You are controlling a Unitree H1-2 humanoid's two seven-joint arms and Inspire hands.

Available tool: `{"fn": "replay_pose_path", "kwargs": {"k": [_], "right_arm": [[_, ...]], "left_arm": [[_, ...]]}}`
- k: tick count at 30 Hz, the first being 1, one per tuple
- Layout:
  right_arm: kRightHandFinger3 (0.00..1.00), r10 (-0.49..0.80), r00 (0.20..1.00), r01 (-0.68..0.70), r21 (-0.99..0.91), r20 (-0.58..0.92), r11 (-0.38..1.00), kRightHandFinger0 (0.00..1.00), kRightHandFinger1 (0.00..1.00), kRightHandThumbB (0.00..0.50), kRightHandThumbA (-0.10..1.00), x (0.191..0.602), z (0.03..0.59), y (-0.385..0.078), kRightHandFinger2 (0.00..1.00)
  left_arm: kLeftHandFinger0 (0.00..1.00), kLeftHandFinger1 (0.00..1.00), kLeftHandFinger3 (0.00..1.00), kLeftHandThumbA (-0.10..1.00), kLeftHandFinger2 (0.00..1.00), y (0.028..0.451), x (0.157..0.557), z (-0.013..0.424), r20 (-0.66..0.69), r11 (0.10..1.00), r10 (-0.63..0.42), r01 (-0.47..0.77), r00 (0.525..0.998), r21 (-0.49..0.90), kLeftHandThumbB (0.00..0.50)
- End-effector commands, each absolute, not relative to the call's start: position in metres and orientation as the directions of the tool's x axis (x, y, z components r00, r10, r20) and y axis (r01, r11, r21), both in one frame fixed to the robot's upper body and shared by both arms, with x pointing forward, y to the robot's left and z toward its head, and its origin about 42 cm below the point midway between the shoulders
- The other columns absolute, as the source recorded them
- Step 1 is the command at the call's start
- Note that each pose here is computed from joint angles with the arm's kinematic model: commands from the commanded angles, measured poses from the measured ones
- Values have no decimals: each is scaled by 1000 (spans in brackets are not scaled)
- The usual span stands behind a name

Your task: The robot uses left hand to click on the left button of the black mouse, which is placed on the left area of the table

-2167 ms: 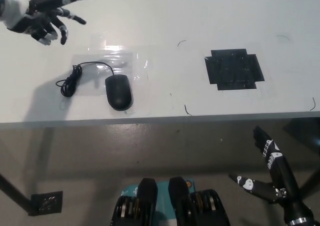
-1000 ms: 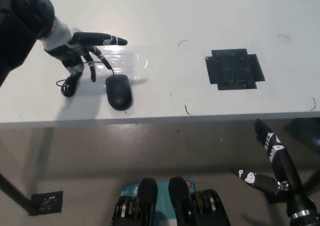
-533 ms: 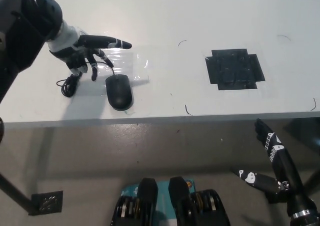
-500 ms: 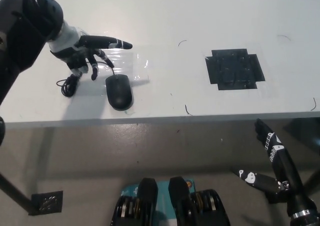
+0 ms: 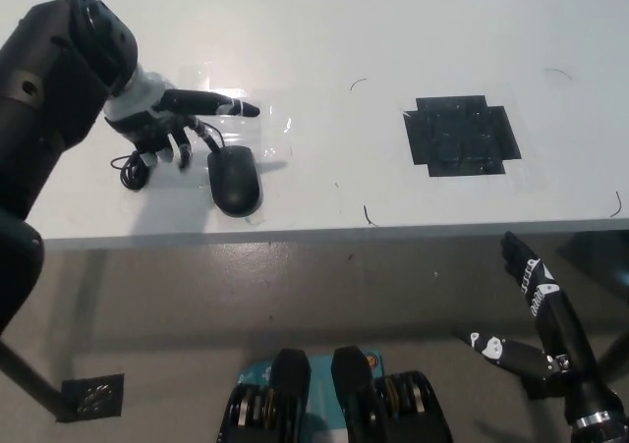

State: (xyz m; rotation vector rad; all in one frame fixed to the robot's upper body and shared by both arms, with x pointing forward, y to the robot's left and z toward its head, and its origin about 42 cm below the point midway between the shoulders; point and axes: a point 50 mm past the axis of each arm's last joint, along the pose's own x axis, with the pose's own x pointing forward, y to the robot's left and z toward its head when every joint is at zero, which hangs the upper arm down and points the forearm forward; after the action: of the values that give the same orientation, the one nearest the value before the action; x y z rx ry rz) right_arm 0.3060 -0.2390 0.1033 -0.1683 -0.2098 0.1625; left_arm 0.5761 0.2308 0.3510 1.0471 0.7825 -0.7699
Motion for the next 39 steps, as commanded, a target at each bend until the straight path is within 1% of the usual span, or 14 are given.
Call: {"fn": "replay_pose_path", "kwargs": {"k": [1, 16, 20, 22, 25, 26, 29, 30, 32, 34, 36, 37, 38, 39], "right_arm": [[1000, 187, 950, -138, -201, 249, 970, 1000, 1000, 99, 1000, 308, 118, -243, 1000], [1000, 185, 951, -141, -187, 248, 972, 1000, 1000, 97, 1000, 304, 115, -241, 1000], [1000, 186, 952, -143, -182, 243, 973, 1000, 1000, 109, 1000, 304, 115, -241, 1000], [1000, 186, 953, -144, -182, 241, 973, 1000, 1000, 101, 1000, 304, 114, -241, 1000], [1000, 183, 955, -143, -180, 234, 973, 1000, 1000, 103, 1000, 302, 112, -241, 1000], [1000, 182, 955, -141, -180, 234, 973, 1000, 1000, 102, 1000, 302, 111, -242, 1000], [1000, 174, 958, -137, -172, 226, 976, 1000, 1000, 108, 1000, 300, 108, -244, 1000], [1000, 171, 959, -133, -173, 226, 976, 1000, 1000, 107, 1000, 299, 106, -245, 1000], [1000, 167, 960, -130, -172, 225, 977, 1000, 1000, 103, 1000, 297, 105, -247, 1000], [1000, 163, 962, -127, -172, 218, 977, 1000, 1000, 104, 1000, 294, 102, -248, 1000], [1000, 163, 962, -127, -169, 220, 977, 1000, 1000, 105, 1000, 293, 100, -248, 1000], [1000, 166, 962, -130, -167, 219, 977, 1000, 1000, 105, 1000, 293, 99, -247, 1000], [1000, 168, 962, -134, -164, 216, 977, 1000, 1000, 110, 1000, 292, 98, -245, 1000], [1000, 170, 963, -137, -162, 211, 977, 1000, 1000, 111, 1000, 291, 96, -244, 1000]], "left_arm": [[0, 0, 1000, 1000, 304, 222, 581, 386, -826, 240, -168, 835, 538, 495, 428], [0, 0, 1000, 1000, 336, 215, 582, 370, -839, 250, -164, 845, 519, 473, 425], [0, 0, 1000, 1000, 319, 218, 584, 394, -820, 258, -173, 829, 545, 497, 461], [0, 0, 1000, 1000, 198, 221, 582, 422, -803, 281, -249, 834, 541, 475, 436], [0, 0, 1000, 1000, 157, 229, 576, 476, -745, 329, -335, 813, 576, 480, 440], [0, 0, 1000, 1000, 188, 235, 571, 503, -700, 361, -363, 785, 616, 503, 438], [0, 0, 1000, 1000, 228, 243, 556, 544, -637, 367, -419, 762, 647, 533, 455], [0, 0, 1000, 1000, 197, 250, 546, 562, -600, 370, -464, 758, 652, 538, 419], [0, 0, 1000, 1000, 170, 257, 534, 577, -547, 365, -519, 749, 657, 553, 423], [0, 61, 1000, 1000, 364, 268, 506, 589, -405, 346, -618, 696, 673, 629, 450], [0, 17, 1000, 1000, 392, 276, 462, 568, -171, 359, -771, 640, 614, 679, 423], [0, 3, 1000, 1000, 342, 278, 453, 560, -120, 377, -792, 634, 599, 675, 420], [0, 0, 1000, 1000, 189, 279, 425, 534, 12, 440, -829, 639, 559, 631, 394], [111, 132, 1000, 1000, 328, 279, 404, 516, 78, 472, -842, 660, 534, 584, 347]]}}
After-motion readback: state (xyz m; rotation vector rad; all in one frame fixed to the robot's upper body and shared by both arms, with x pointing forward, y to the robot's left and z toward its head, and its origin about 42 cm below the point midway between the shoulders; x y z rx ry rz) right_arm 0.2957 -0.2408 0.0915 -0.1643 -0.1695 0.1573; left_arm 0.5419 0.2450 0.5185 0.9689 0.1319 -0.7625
